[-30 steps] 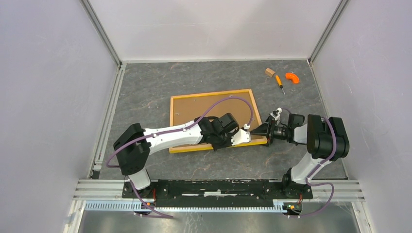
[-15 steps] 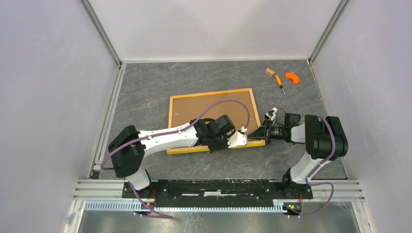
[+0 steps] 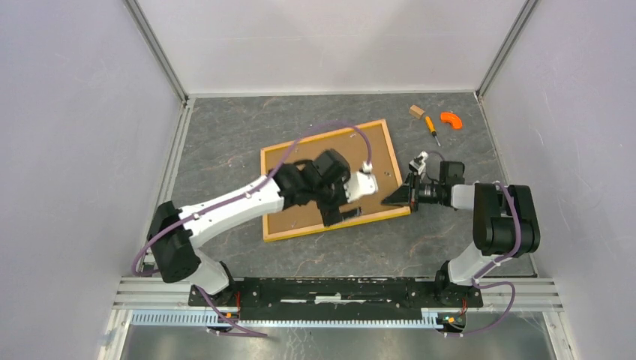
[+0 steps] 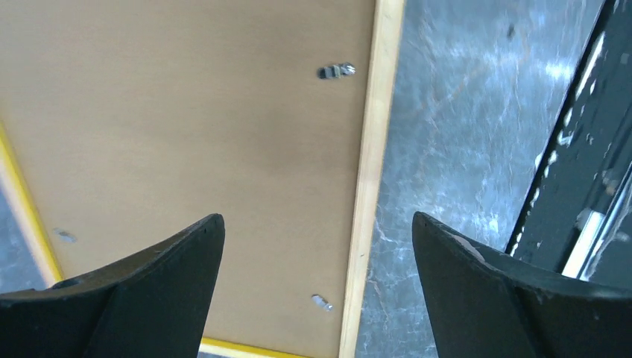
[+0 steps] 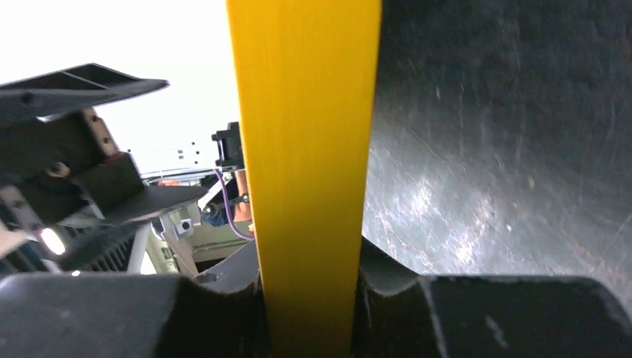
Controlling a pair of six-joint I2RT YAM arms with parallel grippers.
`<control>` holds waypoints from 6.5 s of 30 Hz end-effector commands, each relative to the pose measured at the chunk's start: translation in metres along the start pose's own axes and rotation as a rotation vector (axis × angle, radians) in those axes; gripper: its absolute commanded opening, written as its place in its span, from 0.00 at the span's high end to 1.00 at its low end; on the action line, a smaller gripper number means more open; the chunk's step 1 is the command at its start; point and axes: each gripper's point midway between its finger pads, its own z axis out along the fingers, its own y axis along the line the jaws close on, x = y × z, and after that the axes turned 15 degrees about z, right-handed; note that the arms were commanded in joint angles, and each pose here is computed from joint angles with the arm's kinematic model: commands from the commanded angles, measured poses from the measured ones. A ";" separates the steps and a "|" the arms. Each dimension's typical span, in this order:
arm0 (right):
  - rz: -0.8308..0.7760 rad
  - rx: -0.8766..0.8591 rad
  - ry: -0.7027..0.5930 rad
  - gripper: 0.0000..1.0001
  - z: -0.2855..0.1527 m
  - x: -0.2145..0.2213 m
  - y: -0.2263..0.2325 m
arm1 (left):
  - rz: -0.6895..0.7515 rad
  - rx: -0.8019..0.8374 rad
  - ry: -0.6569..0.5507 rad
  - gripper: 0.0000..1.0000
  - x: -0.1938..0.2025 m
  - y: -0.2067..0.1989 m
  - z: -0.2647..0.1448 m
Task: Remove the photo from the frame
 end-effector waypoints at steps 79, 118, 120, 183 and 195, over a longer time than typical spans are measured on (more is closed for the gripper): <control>-2.013 1.251 0.052 1.00 0.038 0.010 -0.019 | -1.260 -0.657 0.090 0.00 0.283 0.179 -0.195; -2.245 0.906 0.718 0.02 -0.001 0.062 -0.094 | -0.849 -0.147 0.117 0.00 0.257 0.209 -0.072; -2.248 0.884 0.759 0.02 -0.006 0.066 -0.099 | -0.828 -0.148 0.109 0.00 0.254 0.223 -0.065; -1.949 1.434 0.127 0.02 -0.060 -0.143 -0.005 | -1.098 0.041 0.056 0.11 0.241 0.149 -0.034; -1.243 0.998 -0.009 0.02 -0.029 -0.068 0.023 | -1.003 -0.163 0.108 0.00 0.310 0.252 -0.051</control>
